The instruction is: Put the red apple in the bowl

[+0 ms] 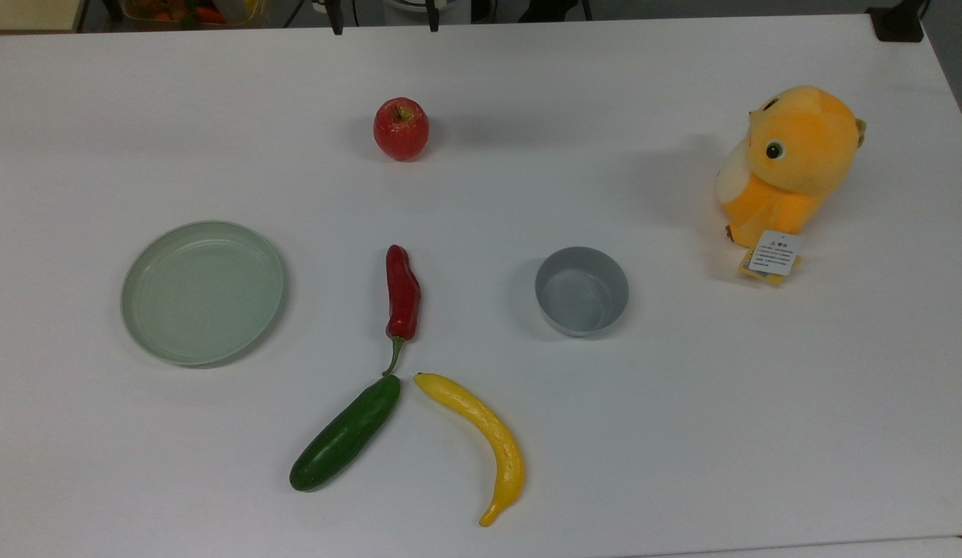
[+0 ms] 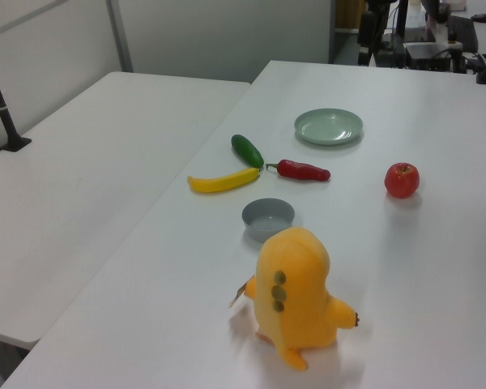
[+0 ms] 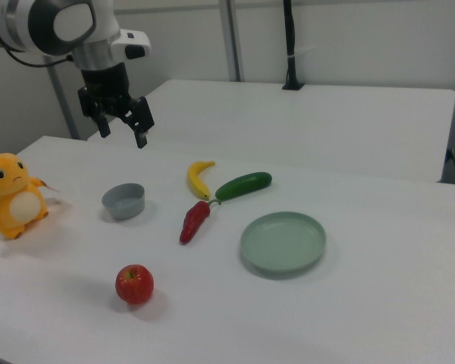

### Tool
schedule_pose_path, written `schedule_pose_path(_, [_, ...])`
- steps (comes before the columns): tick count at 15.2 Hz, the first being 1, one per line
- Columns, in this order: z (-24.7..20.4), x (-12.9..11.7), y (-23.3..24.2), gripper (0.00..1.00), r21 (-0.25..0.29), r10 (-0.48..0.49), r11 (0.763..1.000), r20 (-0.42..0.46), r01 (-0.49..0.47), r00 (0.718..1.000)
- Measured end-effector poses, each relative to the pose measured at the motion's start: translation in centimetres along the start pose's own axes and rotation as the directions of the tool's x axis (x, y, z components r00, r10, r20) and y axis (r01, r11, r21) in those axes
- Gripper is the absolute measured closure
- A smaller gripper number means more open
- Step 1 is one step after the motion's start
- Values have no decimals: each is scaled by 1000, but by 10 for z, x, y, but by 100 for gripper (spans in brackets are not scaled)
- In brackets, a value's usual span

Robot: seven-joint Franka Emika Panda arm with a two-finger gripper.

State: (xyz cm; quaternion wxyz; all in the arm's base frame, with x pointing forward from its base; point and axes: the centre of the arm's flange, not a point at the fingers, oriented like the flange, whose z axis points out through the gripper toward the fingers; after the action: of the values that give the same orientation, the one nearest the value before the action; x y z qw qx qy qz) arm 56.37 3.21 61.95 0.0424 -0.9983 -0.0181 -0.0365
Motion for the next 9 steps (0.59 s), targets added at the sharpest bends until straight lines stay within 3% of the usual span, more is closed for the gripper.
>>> schedule_pose_path(9, [-2,0,1,0,0,0,1000,-3,0,1000])
